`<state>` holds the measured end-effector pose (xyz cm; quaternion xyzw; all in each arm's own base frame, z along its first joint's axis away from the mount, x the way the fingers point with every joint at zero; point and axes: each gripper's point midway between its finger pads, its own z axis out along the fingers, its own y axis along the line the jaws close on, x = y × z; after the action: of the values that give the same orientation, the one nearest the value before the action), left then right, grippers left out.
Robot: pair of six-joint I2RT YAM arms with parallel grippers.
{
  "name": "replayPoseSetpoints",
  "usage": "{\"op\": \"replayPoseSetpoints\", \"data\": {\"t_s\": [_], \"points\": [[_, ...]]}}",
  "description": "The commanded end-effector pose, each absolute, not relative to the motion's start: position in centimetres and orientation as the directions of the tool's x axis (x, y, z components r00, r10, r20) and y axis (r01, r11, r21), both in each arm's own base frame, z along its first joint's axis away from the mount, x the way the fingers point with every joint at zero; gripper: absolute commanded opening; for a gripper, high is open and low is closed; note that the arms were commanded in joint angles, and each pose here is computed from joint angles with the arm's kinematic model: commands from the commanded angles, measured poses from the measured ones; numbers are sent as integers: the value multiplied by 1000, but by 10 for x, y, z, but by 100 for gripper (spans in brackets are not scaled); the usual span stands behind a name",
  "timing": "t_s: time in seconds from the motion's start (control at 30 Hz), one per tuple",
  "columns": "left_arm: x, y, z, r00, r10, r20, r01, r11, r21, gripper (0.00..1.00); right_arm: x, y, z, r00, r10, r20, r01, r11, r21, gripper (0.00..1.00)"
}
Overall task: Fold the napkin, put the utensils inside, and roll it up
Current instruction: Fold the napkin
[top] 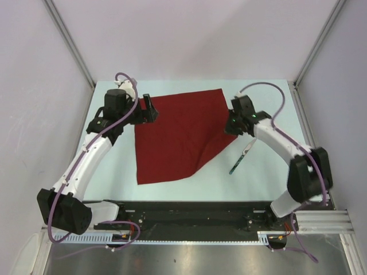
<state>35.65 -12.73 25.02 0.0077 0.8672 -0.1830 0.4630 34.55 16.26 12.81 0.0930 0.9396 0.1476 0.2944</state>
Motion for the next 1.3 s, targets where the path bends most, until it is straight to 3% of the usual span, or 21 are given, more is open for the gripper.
{"op": "replayPoseSetpoints", "data": {"t_s": [0.0, 0.07, 0.1, 0.2, 0.27, 0.53, 0.9, 1.1, 1.27], "points": [[358, -112, 270, -511, -171, -842, 176, 938, -298, 94, 400, 220, 119, -807, 206, -553, 8, 941, 339, 0], [359, -107, 271, -509, -186, -840, 171, 935, -311, 94, 427, 265, 138, -779, 187, -598, -72, 921, 382, 0], [360, -106, 270, -512, -195, -836, 168, 933, -320, 94, 436, 278, 109, -803, 165, -572, -69, 929, 365, 0], [362, -101, 269, -517, -221, -827, 161, 924, -347, 95, 462, 336, 127, -779, 159, -607, -162, 884, 439, 0], [364, -96, 269, -518, -237, -822, 153, 920, -362, 94, 469, 365, 102, -792, 141, -594, -183, 874, 450, 0], [369, -84, 266, -528, -293, -798, 134, 898, -418, 95, 504, 446, 115, -746, 281, -603, -266, 705, 658, 0], [374, -75, 257, -541, -319, -778, 104, 893, -438, 95, 535, 513, 132, -675, 486, -555, -389, 405, 827, 0], [377, -72, 250, -553, -328, -766, 90, 891, -446, 94, 545, 528, 163, -576, 583, -574, -490, 316, 812, 0], [379, -69, 244, -565, -335, -754, 74, 890, -451, 95, 555, 535, 170, -502, 626, -597, -526, 326, 785, 0]]}}
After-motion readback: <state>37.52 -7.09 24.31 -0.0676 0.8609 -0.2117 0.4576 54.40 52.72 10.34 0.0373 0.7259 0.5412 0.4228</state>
